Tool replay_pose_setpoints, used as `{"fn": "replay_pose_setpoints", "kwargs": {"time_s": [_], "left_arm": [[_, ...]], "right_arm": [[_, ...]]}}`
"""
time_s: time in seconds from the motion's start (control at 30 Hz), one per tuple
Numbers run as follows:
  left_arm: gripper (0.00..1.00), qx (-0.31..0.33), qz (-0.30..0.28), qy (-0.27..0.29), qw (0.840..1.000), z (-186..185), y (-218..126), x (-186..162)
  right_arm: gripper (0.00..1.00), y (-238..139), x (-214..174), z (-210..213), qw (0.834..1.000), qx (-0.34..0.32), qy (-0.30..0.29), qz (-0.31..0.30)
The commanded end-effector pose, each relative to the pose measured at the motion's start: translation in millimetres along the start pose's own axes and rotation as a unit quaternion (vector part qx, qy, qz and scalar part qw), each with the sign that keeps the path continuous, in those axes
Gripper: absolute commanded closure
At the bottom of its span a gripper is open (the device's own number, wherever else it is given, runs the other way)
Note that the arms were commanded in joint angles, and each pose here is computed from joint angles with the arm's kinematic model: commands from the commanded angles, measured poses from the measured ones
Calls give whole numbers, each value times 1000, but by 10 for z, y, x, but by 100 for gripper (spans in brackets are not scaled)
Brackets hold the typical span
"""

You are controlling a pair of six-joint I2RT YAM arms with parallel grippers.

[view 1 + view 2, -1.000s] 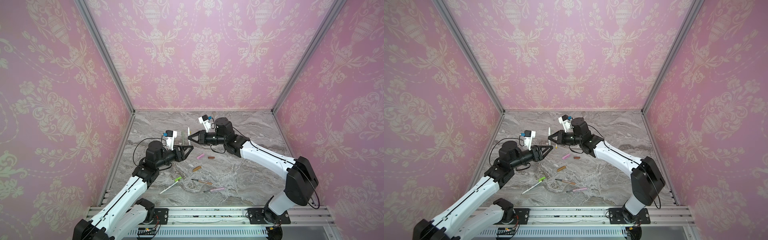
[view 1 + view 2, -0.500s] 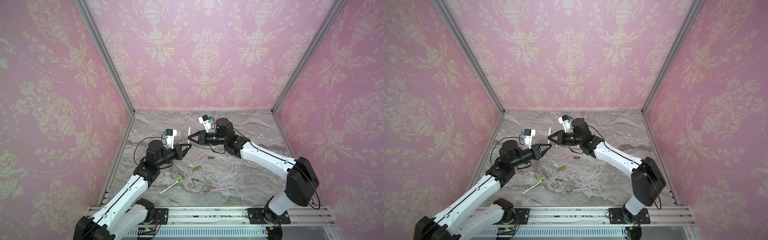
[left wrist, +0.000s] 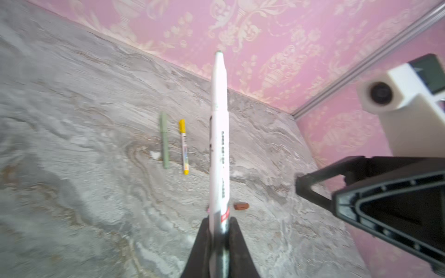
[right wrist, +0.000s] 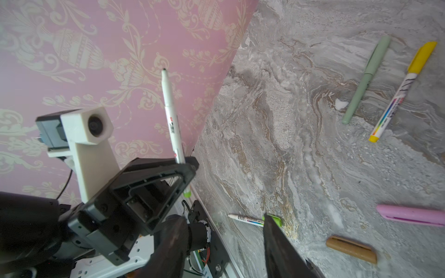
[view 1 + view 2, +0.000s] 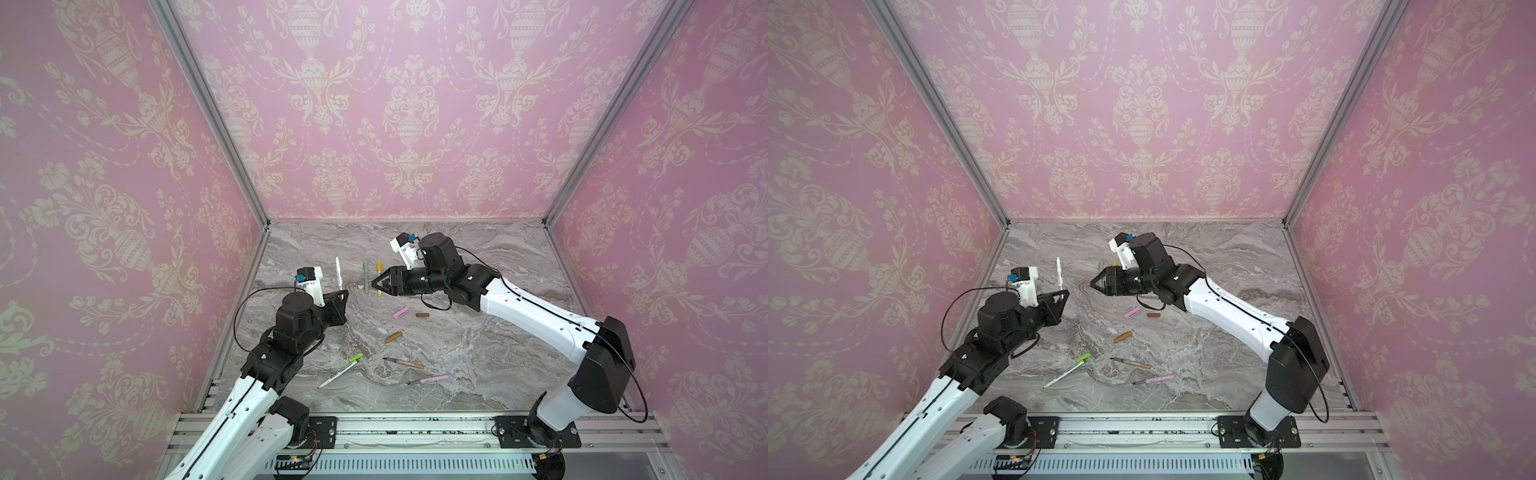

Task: Insert the pens into the pen caps
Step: 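Lower right gripper to the green cap near the robot and grasp it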

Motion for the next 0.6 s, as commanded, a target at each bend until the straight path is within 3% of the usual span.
{"fn": "replay_pose_setpoints", "kwargs": {"time_s": [0.0, 0.07, 0.13, 0.23, 0.33, 0.47, 0.57], "left_arm": [[100, 175, -55, 65, 981, 310, -302, 52], [100, 187, -72, 71, 977, 340, -408, 65], [100, 188, -82, 70, 976, 356, -478, 67], [100, 181, -86, 63, 978, 368, -513, 50], [100, 173, -81, 55, 980, 371, -492, 23], [100, 163, -75, 46, 983, 364, -461, 5], [100, 159, -74, 42, 984, 366, -458, -4]], "right_arm": [[46, 234, -400, -58, 988, -88, -39, 119], [45, 405, -571, -1, 982, -83, -56, 159], [44, 552, -740, 90, 970, -86, -116, 198], [42, 735, -979, 183, 928, -114, -242, 259], [41, 921, -1128, 190, 889, -132, -325, 296], [41, 1158, -1241, 80, 853, -152, -374, 331], [40, 1271, -1259, 22, 844, -169, -367, 353]]}}
Point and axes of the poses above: each gripper's point midway between its finger pads, its own y axis out along the fingers, its own z axis along the line the jaws close on, x = y × z, the point moved 10 cm from there along -y, back along the fingers, and after that the axes turned 8 degrees about -y, right-handed, at the moved point
